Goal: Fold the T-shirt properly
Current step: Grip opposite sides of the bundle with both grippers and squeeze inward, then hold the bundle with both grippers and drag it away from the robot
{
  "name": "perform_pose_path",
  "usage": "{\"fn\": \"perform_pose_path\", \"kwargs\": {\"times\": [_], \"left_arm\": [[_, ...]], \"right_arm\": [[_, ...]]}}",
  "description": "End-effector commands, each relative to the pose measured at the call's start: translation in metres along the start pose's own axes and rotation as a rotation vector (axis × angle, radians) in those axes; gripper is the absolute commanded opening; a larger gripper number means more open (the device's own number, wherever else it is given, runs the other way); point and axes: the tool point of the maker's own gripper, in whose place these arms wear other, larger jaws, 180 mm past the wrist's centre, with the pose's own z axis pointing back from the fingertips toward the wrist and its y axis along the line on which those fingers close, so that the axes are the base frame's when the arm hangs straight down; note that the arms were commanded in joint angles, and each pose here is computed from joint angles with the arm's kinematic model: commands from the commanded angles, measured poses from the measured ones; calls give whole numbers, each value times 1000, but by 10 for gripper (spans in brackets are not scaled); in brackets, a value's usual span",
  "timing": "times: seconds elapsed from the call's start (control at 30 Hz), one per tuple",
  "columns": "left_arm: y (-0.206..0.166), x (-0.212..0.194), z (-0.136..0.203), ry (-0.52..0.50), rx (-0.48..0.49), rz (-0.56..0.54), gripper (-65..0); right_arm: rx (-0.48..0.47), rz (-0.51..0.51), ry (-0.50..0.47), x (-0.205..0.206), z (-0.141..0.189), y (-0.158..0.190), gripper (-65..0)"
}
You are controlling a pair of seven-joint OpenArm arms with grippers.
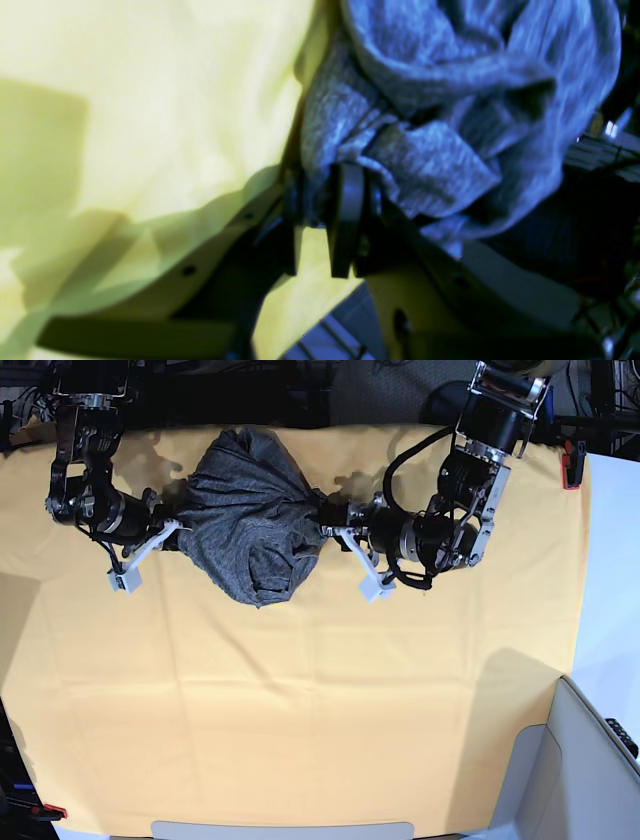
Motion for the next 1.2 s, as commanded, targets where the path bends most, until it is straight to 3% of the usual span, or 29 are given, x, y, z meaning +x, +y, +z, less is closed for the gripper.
{"fn": "perform_pose_path", "kwargs": {"times": [0.0,0.3,0.6,0.93,1.17], "left_arm": [[0,20,9,-44,21,-12,-583],[-6,72,27,-122,42,-36,-582],[3,81,14,-137,44,22,-581],[-1,91,12,-176,36,27,-581],[-8,103,16,-193,30,15,-581]], "right_arm": [[11,26,-29,8,6,6,-644],[30,41,-14,-9,10,19,-644],[52,12,28,-32,5,26,-643],[135,85,111,-54,-10,62,-643],[147,104,106,-56,-6,70,-643]]}}
